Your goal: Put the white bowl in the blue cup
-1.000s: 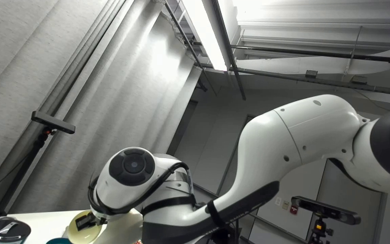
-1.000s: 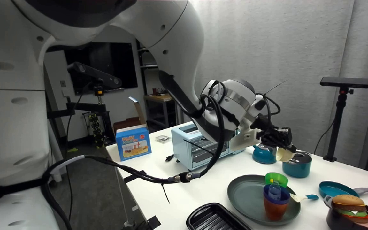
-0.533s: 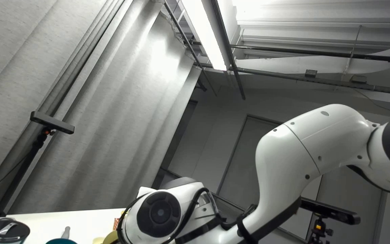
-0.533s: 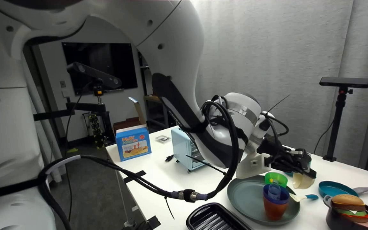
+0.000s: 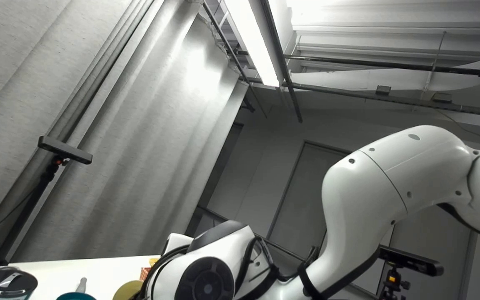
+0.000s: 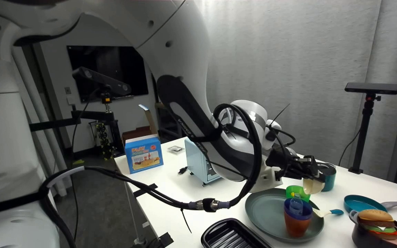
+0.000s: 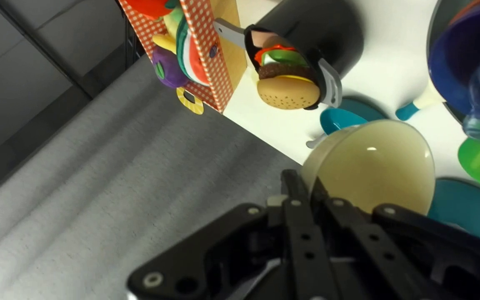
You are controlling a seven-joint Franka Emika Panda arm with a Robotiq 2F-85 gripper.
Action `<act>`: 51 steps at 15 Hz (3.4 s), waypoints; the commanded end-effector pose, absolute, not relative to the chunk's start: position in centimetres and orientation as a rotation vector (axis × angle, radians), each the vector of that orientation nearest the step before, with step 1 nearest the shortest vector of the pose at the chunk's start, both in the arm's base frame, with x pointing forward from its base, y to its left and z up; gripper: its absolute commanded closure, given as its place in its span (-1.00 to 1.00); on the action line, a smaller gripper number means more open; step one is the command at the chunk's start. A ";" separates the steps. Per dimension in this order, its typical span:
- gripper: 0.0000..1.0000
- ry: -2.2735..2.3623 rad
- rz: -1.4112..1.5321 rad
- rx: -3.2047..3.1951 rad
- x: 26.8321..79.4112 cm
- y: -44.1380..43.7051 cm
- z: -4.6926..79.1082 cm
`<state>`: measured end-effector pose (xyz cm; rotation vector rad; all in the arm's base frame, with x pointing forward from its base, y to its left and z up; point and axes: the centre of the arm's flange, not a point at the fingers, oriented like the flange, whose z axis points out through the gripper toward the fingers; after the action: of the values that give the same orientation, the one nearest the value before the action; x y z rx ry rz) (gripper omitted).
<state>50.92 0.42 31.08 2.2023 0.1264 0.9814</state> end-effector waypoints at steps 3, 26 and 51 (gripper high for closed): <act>0.97 0.162 1.112 2.146 48.8 -0.2 29.2; 0.97 0.095 1.330 2.184 47.0 -1.0 22.7; -1.00 -0.032 1.277 2.265 46.4 -0.9 26.8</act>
<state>47.20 -1.22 23.81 2.2229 0.0301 1.2729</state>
